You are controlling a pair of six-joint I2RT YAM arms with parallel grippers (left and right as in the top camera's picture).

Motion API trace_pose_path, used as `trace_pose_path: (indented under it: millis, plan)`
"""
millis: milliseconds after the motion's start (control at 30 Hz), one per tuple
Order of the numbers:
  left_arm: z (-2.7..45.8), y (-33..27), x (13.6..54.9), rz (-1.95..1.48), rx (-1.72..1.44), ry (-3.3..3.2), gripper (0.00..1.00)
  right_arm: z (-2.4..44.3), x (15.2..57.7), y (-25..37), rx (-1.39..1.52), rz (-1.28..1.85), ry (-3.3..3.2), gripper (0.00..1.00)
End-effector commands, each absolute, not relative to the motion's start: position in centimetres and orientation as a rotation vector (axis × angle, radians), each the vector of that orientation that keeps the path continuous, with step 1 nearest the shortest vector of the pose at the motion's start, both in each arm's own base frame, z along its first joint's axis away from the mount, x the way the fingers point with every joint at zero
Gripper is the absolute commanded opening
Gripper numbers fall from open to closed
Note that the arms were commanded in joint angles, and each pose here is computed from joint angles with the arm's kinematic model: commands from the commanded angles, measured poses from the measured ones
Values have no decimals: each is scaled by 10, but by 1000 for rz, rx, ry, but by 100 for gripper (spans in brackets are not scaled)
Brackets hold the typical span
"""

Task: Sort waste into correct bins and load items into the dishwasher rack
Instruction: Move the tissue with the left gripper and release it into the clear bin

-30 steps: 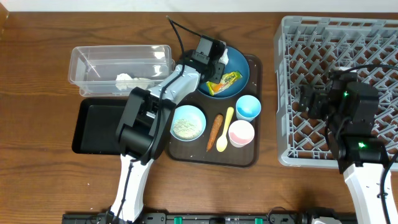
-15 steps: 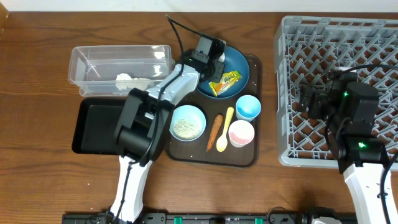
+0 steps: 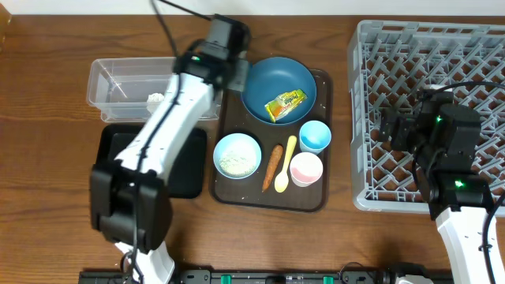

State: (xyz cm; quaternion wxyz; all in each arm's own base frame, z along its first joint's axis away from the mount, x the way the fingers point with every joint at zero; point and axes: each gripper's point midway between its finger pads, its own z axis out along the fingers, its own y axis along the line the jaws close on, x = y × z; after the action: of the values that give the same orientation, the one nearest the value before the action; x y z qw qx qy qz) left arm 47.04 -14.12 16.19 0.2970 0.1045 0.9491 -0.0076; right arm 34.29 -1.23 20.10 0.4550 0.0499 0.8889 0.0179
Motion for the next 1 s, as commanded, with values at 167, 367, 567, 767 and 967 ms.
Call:
trace_pose_path:
  millis: [167, 367, 567, 767, 967]
  plan:
    - [143, -61, 460, 133, 75, 2648, 10, 213, 346, -6, 108, 58, 2167, 99]
    - [140, -41, 458, 135, -47, 2665, 43, 212, 346, -6, 108, 58, 2168, 99]
    - [142, -43, 459, 130, -39, 2659, 54, 212, 346, -7, 108, 57, 2169, 99]
    - [166, -80, 465, -21, 98, 2573, 54, 212, 346, -7, 108, 57, 2168, 99]
    - [171, -154, 462, -239, 396, 2498, 54, 212, 346, -6, 108, 58, 2168, 99]
